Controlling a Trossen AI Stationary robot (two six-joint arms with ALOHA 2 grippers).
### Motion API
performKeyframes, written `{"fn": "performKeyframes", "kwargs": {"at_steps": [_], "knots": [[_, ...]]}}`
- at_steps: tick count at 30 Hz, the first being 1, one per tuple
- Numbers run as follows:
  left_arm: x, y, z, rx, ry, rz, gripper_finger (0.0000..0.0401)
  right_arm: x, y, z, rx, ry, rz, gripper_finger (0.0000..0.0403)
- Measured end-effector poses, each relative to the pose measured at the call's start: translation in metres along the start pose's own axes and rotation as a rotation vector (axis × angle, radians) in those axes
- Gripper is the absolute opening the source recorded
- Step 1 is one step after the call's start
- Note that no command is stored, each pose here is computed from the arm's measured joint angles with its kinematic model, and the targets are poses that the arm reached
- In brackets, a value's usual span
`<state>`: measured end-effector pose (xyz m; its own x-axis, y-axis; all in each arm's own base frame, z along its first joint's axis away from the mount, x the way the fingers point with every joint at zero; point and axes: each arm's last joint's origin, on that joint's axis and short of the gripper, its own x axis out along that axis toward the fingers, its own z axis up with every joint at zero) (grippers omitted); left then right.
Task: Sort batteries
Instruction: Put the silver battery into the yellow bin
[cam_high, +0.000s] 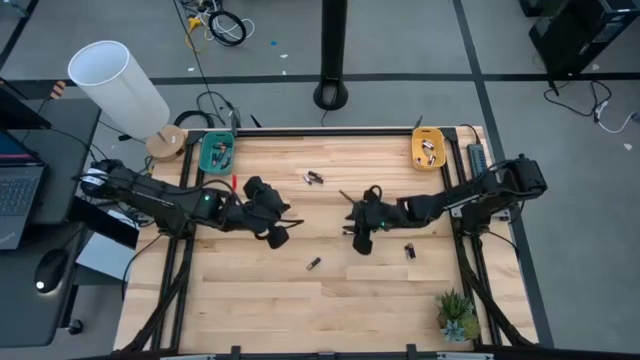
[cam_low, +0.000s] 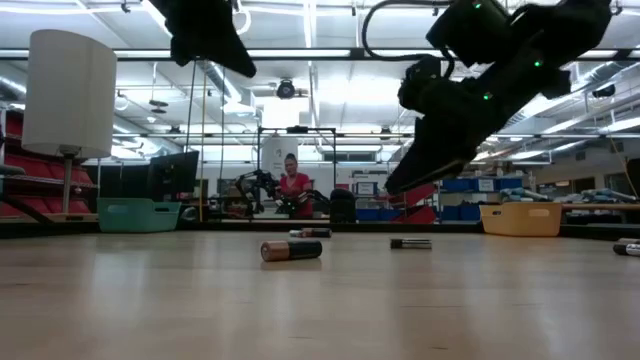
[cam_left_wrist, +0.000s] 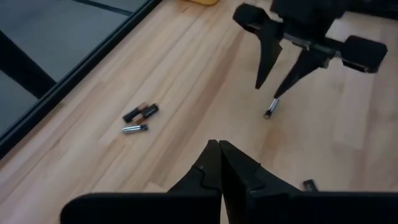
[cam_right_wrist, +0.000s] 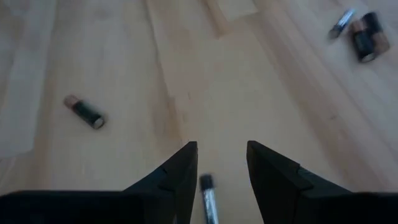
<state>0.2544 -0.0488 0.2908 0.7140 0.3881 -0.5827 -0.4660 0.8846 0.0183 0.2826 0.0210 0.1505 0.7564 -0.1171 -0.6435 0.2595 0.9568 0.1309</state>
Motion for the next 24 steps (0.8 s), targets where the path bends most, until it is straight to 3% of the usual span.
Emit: {"fn": "performKeyframes", "kwargs": {"at_steps": [4,14,24], "knots": [[0.003,0.006,-0.009,0.005,0.016,0.007,0.0007,0.003,-0.014,0.001,-0.004,-0.031,0.037,0.0145],[0.005,0.007,-0.011,-0.012,0.014,-0.014,0.0008,0.002,-0.033,-0.032,-0.002,-0.03,0.054,0.0143],[0.006,0.008,-0.008,-0.035,-0.008,-0.008,0.0008,0.016,-0.029,-0.041,-0.006,-0.057,0.125,0.0141]]}}
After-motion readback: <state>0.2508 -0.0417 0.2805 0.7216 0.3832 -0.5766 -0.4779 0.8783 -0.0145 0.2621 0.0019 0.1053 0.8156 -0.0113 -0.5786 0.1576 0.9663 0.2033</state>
